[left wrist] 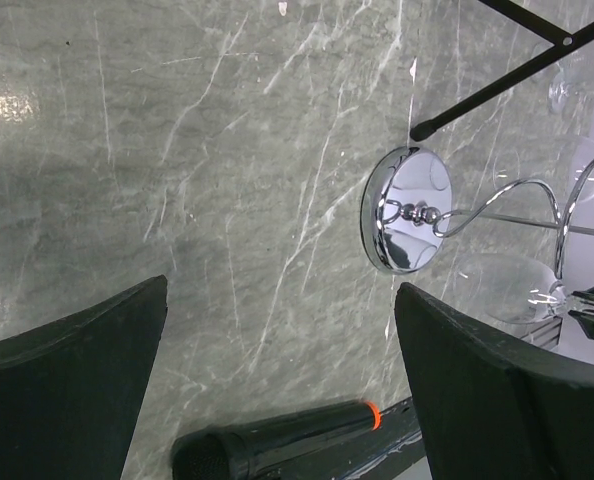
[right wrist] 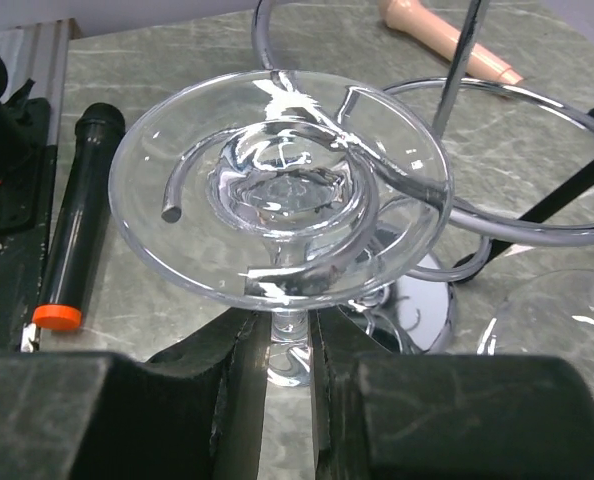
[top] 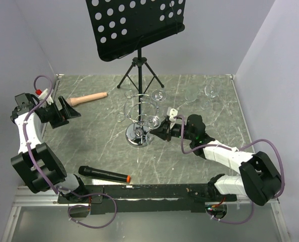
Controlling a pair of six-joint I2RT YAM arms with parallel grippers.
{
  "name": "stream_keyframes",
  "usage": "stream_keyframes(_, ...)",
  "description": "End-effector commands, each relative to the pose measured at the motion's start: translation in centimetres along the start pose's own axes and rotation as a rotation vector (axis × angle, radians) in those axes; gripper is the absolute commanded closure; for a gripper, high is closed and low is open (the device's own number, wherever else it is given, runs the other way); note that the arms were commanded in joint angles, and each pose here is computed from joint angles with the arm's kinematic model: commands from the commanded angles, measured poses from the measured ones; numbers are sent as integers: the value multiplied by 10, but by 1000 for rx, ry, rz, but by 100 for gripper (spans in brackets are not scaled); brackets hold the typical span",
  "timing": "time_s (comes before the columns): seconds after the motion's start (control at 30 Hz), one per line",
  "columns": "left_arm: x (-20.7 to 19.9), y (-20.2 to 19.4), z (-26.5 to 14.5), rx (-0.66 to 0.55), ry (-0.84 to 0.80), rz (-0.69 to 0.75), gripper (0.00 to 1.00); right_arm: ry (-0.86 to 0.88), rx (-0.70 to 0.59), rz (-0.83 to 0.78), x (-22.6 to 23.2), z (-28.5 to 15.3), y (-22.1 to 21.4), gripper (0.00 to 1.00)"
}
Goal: Take the wine glass off the wine glass rack
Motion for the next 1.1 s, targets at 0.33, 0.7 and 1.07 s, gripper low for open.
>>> stream_keyframes(0.33,-12,8,-5,-56,-48,-10,0,-33,-116,-162,-1,-8,53,100)
stream_keyframes(0.7,-7,14,-4,-85,-18,-23,1,-24,-83,-177,11,-21,45,100)
stream_keyframes(1.07,-8,36,-7,-162,10,3,0,-32,-25,-203,17,-37,49,100)
Point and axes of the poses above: each gripper's point midway between its finger pads, its own z axis out along the fingers, its own x axis along the line the jaws close on, y = z × x, the point moved 1 cm from there along -z, back along the fingers
